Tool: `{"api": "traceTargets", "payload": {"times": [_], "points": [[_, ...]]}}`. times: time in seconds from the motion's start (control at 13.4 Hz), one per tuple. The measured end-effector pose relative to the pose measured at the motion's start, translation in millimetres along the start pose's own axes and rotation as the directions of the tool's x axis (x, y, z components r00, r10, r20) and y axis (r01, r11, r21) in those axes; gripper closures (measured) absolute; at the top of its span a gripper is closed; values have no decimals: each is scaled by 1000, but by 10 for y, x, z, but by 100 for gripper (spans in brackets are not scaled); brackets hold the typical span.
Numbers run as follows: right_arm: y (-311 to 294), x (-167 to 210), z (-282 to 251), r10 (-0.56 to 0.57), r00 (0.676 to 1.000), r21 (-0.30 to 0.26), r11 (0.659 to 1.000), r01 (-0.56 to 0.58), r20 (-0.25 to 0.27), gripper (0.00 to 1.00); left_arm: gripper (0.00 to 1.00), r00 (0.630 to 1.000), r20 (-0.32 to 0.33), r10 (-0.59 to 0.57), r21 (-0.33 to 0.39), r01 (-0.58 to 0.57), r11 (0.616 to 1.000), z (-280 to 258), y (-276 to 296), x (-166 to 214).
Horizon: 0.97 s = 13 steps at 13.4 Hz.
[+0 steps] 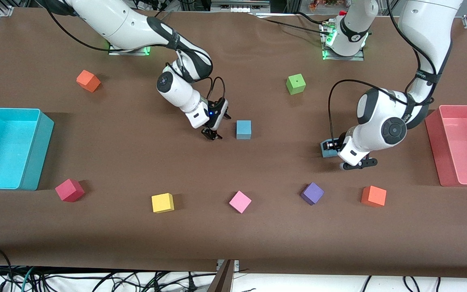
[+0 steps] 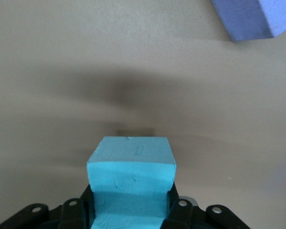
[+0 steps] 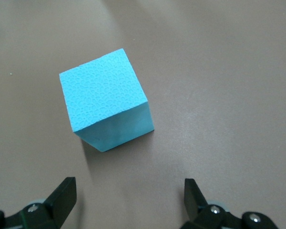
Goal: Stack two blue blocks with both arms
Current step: 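Lift the cube with the left gripper and carry it above the first cube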
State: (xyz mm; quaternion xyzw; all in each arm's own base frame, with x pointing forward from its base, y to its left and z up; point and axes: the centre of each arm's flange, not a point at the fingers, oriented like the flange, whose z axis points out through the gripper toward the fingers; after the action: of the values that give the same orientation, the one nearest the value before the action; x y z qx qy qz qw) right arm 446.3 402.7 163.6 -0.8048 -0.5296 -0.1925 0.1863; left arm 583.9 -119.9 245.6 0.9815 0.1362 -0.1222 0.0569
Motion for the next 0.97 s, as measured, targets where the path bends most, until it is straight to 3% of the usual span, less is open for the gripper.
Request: {"api": "traceTargets", "payload": {"times": [0.37, 0.74, 0.97], "points": [[-23, 17, 34, -2, 1000, 8, 1000, 2, -4, 0, 43, 957, 25, -289, -32, 290, 956, -343, 612, -249], [-30, -5, 61, -1, 1000, 12, 1000, 1, -1, 0, 43, 829, 200, -522, -137, 551, 823, -599, 1121, -487], [-29, -4, 60, -2, 1000, 12, 1000, 2, -2, 0, 43, 764, 238, -600, -144, 638, 756, -668, 1375, -604]]}}
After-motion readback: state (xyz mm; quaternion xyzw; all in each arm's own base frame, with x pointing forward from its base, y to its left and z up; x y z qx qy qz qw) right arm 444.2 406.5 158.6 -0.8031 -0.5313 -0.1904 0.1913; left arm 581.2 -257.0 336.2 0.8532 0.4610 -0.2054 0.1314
